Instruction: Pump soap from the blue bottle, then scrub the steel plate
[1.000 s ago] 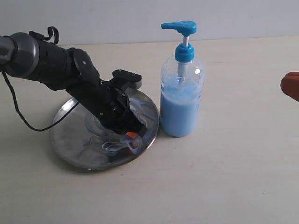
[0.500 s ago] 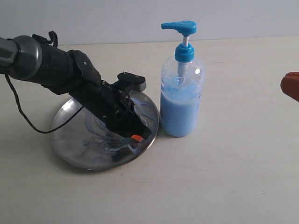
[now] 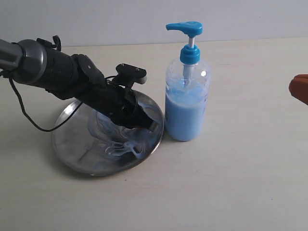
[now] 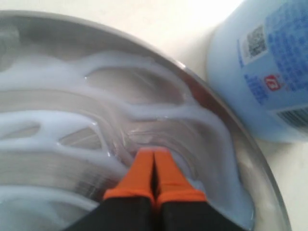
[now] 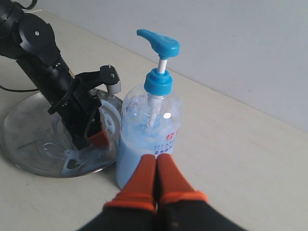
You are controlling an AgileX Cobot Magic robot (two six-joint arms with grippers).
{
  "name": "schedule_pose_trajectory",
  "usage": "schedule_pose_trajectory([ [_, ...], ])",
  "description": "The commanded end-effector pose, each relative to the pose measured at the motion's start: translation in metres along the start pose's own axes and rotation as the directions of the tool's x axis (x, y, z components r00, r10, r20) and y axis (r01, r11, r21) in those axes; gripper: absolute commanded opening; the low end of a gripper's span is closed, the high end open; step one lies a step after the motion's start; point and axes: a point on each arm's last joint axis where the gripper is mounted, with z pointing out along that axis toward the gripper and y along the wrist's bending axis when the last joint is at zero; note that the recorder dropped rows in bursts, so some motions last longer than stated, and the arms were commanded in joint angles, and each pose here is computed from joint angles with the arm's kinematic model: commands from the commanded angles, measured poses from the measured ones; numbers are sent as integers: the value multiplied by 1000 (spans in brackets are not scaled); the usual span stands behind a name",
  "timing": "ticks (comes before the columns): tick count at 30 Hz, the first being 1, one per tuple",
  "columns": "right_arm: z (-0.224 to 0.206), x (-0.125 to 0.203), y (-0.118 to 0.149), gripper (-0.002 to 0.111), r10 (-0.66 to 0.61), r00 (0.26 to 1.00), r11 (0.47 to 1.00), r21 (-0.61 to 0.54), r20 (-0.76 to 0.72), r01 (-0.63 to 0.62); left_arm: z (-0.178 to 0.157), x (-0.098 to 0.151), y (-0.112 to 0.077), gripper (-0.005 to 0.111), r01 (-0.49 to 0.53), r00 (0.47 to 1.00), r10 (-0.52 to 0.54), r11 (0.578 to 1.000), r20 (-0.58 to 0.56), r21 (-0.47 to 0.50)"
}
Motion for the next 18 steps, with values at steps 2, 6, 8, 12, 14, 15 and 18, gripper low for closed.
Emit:
schedule_pose_trajectory([
  [2, 0, 0, 0, 0, 0, 1000, 1000, -2, 19, 0, 7, 15, -2, 0, -50, 993, 55, 998, -105, 50],
  [6, 0, 0, 0, 0, 0, 1000, 1000, -2, 19, 0, -4, 12, -3, 0, -91, 988, 96, 995, -122, 41],
  [8, 0, 0, 0, 0, 0, 1000, 1000, -2, 19, 0, -10, 12, -2, 0, -113, 983, 115, 993, -144, 22],
  [12, 0, 0, 1, 0, 0, 1000, 1000, -3, 23, 0, -20, 14, -3, 0, -151, 968, 150, 989, -203, 12],
  [14, 0, 0, 1, 0, 0, 1000, 1000, -3, 23, 0, -23, 16, -4, 0, -155, 960, 157, 988, -233, 26],
  [15, 0, 0, 1, 0, 0, 1000, 1000, -3, 23, 0, -23, 18, -4, 0, -155, 955, 160, 987, -250, 37],
  [18, 0, 0, 1, 0, 2, 1000, 1000, -3, 22, -2, -24, 19, -5, 0, -153, 952, 160, 987, -261, 45],
])
